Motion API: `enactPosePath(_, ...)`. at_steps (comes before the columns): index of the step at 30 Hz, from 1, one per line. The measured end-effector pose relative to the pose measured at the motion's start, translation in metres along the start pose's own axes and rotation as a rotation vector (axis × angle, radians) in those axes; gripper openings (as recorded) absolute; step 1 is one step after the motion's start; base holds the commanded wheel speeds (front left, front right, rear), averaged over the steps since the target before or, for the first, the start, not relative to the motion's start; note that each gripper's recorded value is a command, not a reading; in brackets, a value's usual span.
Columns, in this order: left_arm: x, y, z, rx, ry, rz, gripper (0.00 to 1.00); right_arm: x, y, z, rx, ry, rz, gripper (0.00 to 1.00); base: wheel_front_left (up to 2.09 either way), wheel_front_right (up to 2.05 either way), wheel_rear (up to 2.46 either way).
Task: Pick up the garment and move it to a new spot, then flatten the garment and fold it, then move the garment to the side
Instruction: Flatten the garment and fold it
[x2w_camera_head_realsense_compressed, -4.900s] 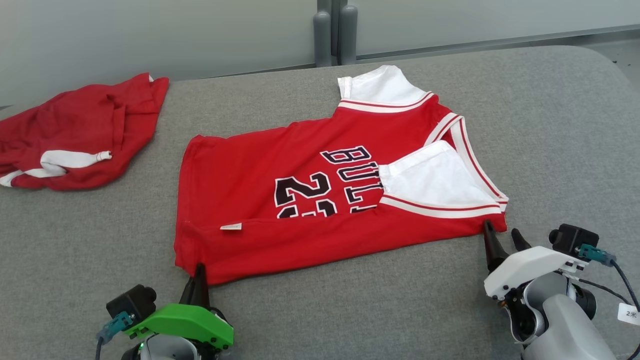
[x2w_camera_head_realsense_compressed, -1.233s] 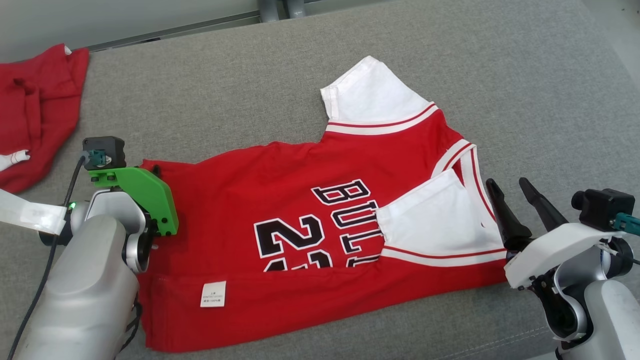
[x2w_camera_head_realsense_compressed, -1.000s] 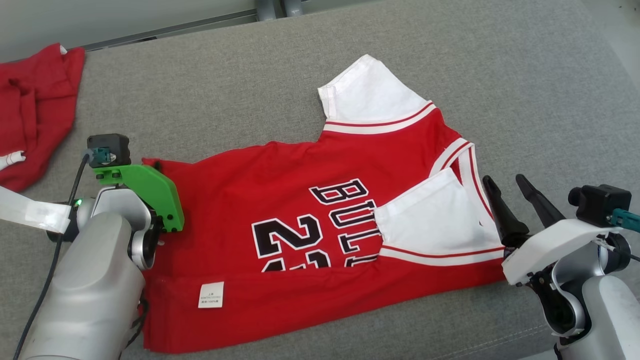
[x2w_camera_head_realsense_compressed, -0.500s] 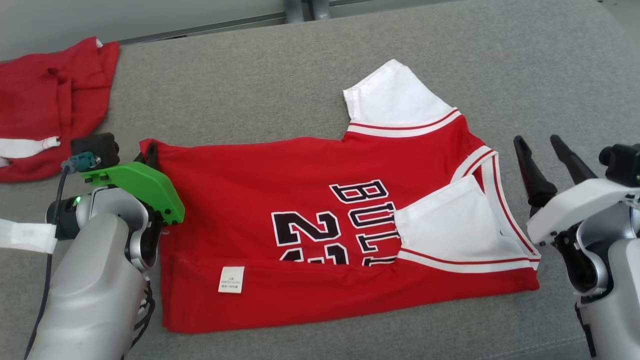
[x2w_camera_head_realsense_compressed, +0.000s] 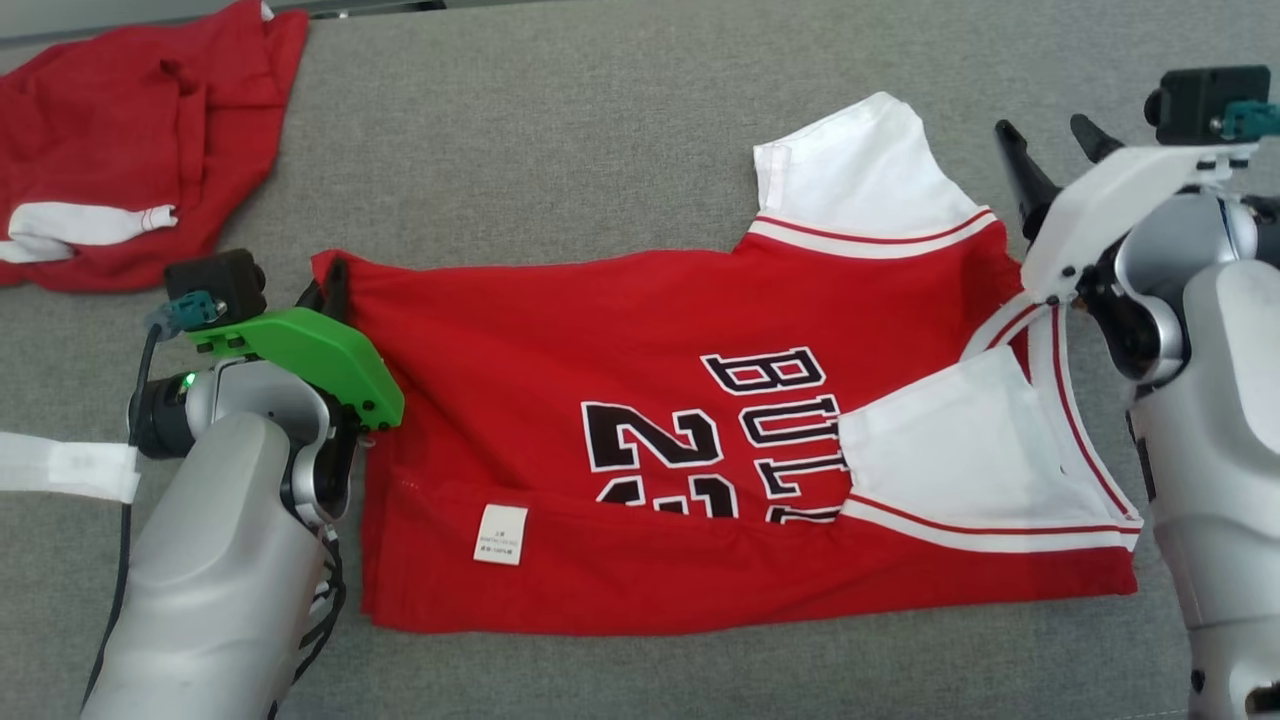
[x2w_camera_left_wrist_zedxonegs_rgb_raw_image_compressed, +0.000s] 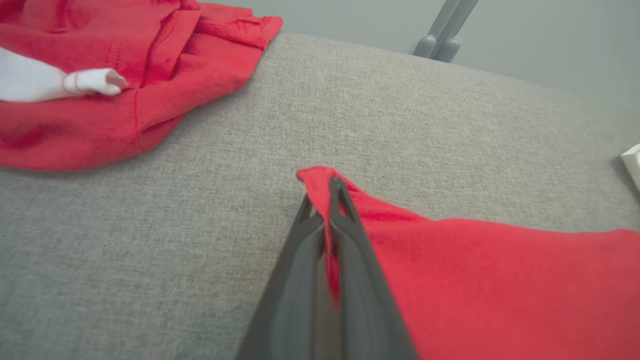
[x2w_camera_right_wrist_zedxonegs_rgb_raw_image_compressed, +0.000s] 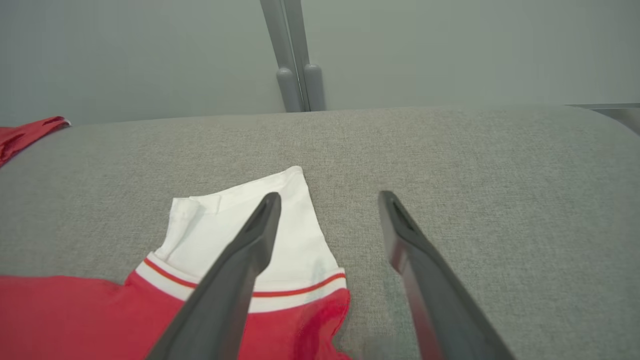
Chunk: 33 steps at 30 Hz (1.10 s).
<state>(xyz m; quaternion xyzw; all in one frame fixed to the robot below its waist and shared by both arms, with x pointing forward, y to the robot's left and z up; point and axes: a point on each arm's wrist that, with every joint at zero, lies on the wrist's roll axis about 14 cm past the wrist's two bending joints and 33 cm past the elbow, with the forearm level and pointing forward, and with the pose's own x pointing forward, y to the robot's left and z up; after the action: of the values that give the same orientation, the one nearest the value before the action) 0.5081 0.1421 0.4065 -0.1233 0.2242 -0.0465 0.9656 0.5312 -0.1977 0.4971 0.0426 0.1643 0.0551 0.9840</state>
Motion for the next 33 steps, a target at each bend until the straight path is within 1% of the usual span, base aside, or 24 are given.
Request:
enactPosePath(6,0.006,-0.004,0.005,-0.008,-0.027,-0.011,0.00,0.043,0.010,-0.008,-0.009,0.111,0.012,1.00,0.00,0.00,0.00)
enactPosePath(7,0.007,-0.005,0.004,-0.010,-0.032,-0.013,0.00,0.056,0.011,-0.010,-0.022,0.143,0.010,1.00,0.00,0.00,0.00)
enactPosePath(11,0.010,-0.004,0.006,-0.011,-0.045,-0.012,0.00,0.080,0.017,-0.017,-0.046,0.220,0.014,1.00,0.00,0.00,0.00)
enactPosePath(16,0.013,0.000,0.002,-0.017,-0.047,-0.002,0.00,0.104,0.029,-0.035,-0.093,0.314,0.028,1.00,0.00,0.00,0.00)
enactPosePath(22,0.016,0.010,-0.005,-0.015,-0.036,0.017,0.00,0.121,0.032,-0.066,-0.108,0.416,0.023,1.00,0.00,0.00,0.00)
enactPosePath(24,0.017,0.012,-0.007,-0.015,-0.035,0.022,0.00,0.125,0.033,-0.072,-0.105,0.430,0.025,1.00,0.00,0.00,0.00)
enactPosePath(31,0.017,0.015,-0.011,-0.012,-0.029,0.026,0.00,0.130,0.036,-0.076,-0.119,0.436,0.027,1.00,0.00,0.00,0.00)
enactPosePath(32,0.017,0.015,-0.011,-0.011,-0.028,0.025,0.00,0.130,0.036,-0.076,-0.119,0.436,0.027,0.58,0.00,0.00,0.00)
enactPosePath(33,0.017,0.015,-0.011,-0.010,-0.026,0.025,0.00,0.129,0.036,-0.076,-0.120,0.437,0.028,0.35,0.00,0.00,0.00)
